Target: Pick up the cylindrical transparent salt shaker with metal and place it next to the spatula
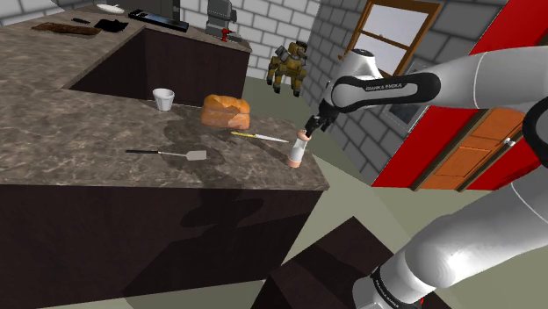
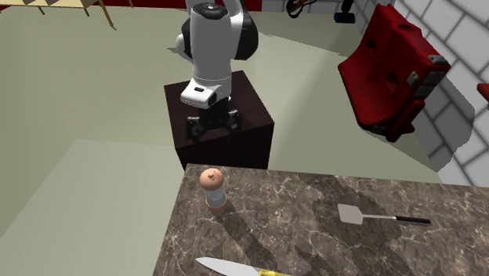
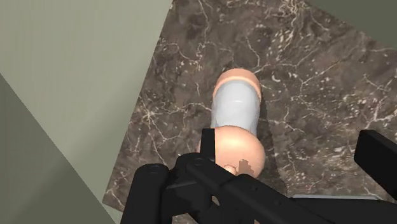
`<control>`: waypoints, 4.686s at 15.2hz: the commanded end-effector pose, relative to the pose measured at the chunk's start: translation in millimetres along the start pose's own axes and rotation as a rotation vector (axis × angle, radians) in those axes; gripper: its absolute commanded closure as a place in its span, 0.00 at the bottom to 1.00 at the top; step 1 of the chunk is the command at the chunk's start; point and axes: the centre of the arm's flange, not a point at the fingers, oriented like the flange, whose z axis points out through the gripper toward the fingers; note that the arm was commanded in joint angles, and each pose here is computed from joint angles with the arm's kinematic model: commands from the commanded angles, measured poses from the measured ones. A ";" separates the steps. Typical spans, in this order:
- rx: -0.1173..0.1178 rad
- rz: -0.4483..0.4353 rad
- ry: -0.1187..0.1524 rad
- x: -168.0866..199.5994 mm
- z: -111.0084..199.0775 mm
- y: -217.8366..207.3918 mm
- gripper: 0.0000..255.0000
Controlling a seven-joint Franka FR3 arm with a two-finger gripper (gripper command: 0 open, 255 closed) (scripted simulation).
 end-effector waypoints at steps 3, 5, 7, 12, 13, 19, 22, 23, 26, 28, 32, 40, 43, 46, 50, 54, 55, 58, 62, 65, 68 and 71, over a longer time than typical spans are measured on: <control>-0.025 0.007 0.025 31.2 29.6 17.0 0.00; -0.029 0.009 0.029 37.2 39.7 20.2 0.00; -0.029 0.009 0.029 37.5 50.2 20.5 0.00; -0.029 0.009 0.029 38.1 74.4 21.2 0.00; -0.029 0.009 0.029 38.2 74.4 21.2 0.00; -0.029 0.009 0.029 38.2 74.3 21.2 0.00; -0.029 0.009 0.029 38.3 74.3 21.2 1.00; -0.029 0.009 0.029 38.2 74.3 21.2 1.00; -0.029 0.009 0.029 38.2 74.4 21.2 1.00; -0.029 0.009 0.029 38.3 74.4 21.3 1.00; -0.029 0.009 0.029 41.1 58.9 23.4 1.00; -0.029 0.009 0.029 48.7 17.8 29.1 1.00; -0.029 0.009 0.029 51.6 2.4 31.2 1.00; -0.029 0.009 0.029 54.5 -13.1 33.4 1.00; -0.029 0.009 0.029 58.3 -33.7 36.3 1.00; -0.029 0.009 0.029 62.1 -54.2 39.1 1.00; -0.029 0.009 0.029 63.0 -59.4 39.8 1.00; -0.029 0.009 0.029 65.9 -74.8 42.0 1.00; -0.029 0.009 0.029 69.7 -95.4 44.8 1.00; -0.029 0.009 0.029 72.6 -110.8 47.0 1.00; -0.029 0.009 0.029 75.5 -126.2 49.1 1.00; -0.029 0.009 0.029 78.3 -141.7 51.3 1.00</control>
